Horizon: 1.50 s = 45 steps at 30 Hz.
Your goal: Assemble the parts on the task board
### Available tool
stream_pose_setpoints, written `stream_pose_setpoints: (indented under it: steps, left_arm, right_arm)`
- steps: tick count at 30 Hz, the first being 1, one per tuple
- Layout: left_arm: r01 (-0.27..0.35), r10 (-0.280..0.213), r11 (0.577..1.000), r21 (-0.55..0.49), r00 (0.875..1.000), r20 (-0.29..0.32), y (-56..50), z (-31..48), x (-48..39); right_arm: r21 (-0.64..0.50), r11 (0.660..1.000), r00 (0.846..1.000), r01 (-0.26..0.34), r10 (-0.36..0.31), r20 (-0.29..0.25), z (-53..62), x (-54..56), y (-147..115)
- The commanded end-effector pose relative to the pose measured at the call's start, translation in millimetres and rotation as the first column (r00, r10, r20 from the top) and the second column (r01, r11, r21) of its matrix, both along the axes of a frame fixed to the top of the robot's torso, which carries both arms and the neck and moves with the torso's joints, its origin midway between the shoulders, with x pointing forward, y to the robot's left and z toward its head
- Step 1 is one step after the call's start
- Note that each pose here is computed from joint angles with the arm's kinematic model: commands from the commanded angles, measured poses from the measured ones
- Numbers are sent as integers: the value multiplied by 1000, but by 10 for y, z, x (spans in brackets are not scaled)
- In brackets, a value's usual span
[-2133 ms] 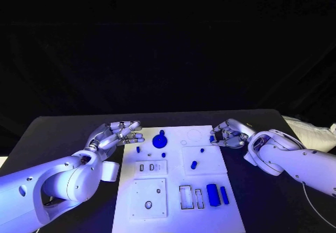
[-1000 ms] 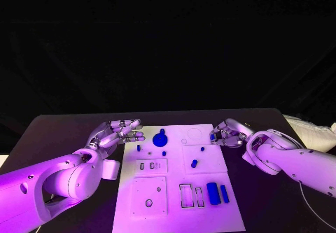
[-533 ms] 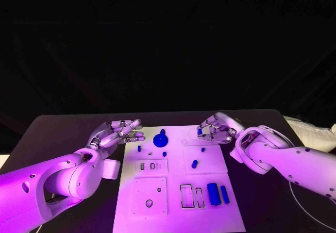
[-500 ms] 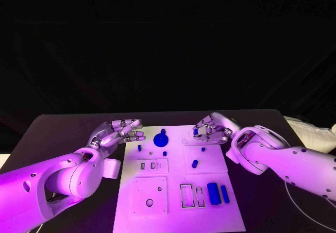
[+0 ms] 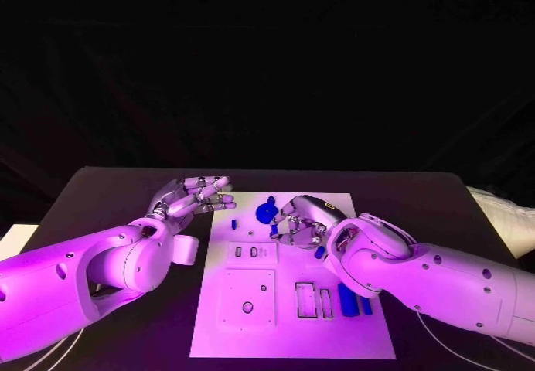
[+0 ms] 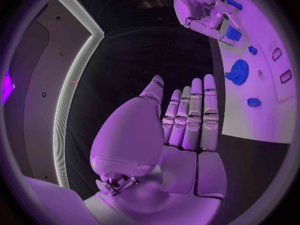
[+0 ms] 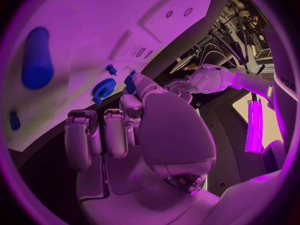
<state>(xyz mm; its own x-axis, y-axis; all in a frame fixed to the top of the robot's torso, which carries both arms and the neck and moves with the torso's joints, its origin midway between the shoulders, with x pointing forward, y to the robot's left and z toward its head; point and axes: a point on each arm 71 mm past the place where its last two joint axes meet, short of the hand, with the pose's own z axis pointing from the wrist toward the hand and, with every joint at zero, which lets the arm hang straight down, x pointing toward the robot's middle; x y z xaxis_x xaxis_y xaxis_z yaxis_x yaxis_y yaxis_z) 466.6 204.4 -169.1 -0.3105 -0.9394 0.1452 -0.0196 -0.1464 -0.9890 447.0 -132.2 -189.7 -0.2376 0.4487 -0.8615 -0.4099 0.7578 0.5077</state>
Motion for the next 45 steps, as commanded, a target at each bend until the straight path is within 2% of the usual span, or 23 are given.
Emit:
stream_pose_setpoints:
  steps: [1,17,28,45]
  left_arm:
    - [13,-13,1000,-15,1000,2,-13,8,-2]
    - [17,-17,1000,-17,1000,0,-17,7,-6]
    - [19,-19,1000,-17,1000,-2,-22,6,-5]
    - [20,-20,1000,-17,1000,-3,-19,3,-5]
  right_arm:
    - [-81,997,1000,5,-3,18,-70,-30,90]
    - [-139,989,999,-42,40,-13,-244,-110,335]
    - [-187,981,998,-49,43,-38,-296,-119,338]
    - [-208,978,999,-35,26,-43,-315,-135,295]
